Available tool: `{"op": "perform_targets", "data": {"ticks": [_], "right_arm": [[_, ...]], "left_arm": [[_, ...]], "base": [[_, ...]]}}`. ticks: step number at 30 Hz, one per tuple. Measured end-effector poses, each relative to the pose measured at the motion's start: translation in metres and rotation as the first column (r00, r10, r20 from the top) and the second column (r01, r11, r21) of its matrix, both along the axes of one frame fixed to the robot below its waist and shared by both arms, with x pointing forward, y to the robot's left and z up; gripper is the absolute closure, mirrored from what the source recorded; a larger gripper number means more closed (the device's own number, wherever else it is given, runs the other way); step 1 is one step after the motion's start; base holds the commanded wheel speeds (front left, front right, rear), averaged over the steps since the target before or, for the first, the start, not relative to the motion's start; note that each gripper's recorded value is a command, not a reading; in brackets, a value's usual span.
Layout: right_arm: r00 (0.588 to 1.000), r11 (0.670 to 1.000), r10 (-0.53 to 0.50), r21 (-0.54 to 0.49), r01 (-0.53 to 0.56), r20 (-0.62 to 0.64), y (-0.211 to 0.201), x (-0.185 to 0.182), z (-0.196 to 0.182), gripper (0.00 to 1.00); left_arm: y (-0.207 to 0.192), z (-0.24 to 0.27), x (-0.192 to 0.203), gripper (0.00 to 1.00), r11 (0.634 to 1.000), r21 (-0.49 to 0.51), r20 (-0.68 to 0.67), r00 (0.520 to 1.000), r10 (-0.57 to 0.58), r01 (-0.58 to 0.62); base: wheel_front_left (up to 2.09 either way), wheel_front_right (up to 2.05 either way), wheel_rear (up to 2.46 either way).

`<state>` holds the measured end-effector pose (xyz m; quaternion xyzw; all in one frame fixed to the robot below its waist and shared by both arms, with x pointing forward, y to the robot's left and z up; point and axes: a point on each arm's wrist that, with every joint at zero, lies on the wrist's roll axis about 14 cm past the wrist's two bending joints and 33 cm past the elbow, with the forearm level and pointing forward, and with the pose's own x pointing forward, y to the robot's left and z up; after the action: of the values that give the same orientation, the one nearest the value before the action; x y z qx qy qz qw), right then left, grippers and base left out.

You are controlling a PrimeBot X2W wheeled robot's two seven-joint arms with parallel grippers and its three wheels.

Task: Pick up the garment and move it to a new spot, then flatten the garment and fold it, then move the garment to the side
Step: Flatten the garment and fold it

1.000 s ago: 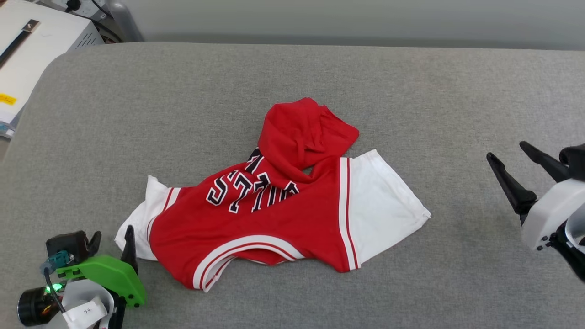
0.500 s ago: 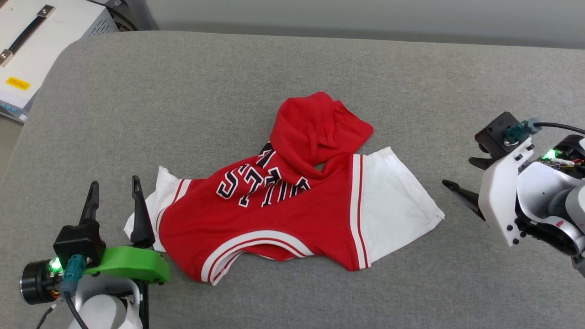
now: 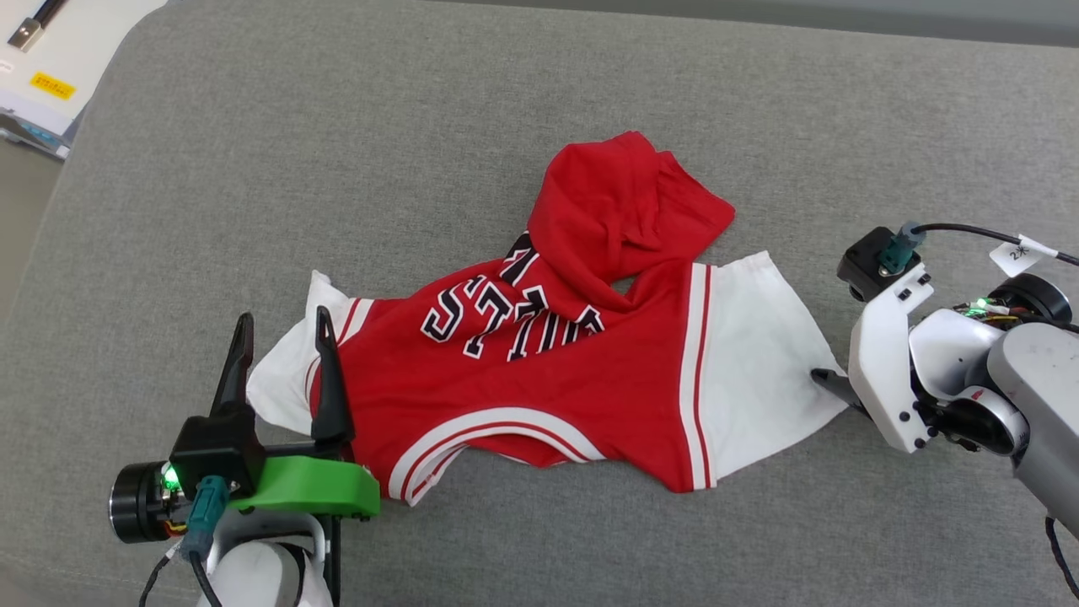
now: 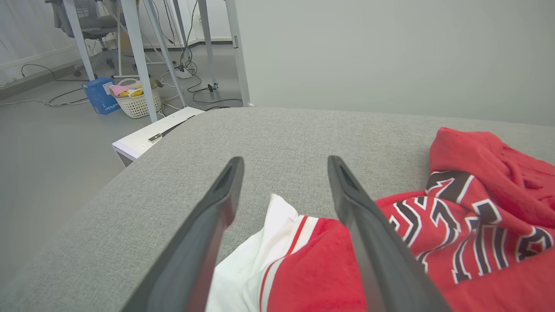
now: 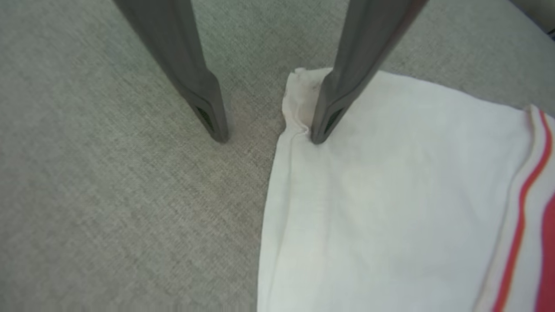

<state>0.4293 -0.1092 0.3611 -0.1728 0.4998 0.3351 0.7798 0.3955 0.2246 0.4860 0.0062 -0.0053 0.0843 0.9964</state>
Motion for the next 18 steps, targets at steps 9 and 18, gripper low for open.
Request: {"op": "perform_targets", "data": {"ticks": [9,18], "right_arm": [[0.996,0.992,0.003,0.126,-0.014,0.089,0.018,0.009,0.008,1.0],[0.944,0.963,-0.191,0.238,0.127,0.268,-0.046,0.024,0.075,1.0]], "left_arm": [[0.011,-0.004,-0.005,0.0,0.999,0.016,-0.012,0.999,0.032,-0.031],[0.01,0.003,-0.013,0.0,1.0,0.023,0.009,1.0,0.019,-0.019]], "base": [[0.0,0.0,0.0],[0.0,0.0,0.0]]}}
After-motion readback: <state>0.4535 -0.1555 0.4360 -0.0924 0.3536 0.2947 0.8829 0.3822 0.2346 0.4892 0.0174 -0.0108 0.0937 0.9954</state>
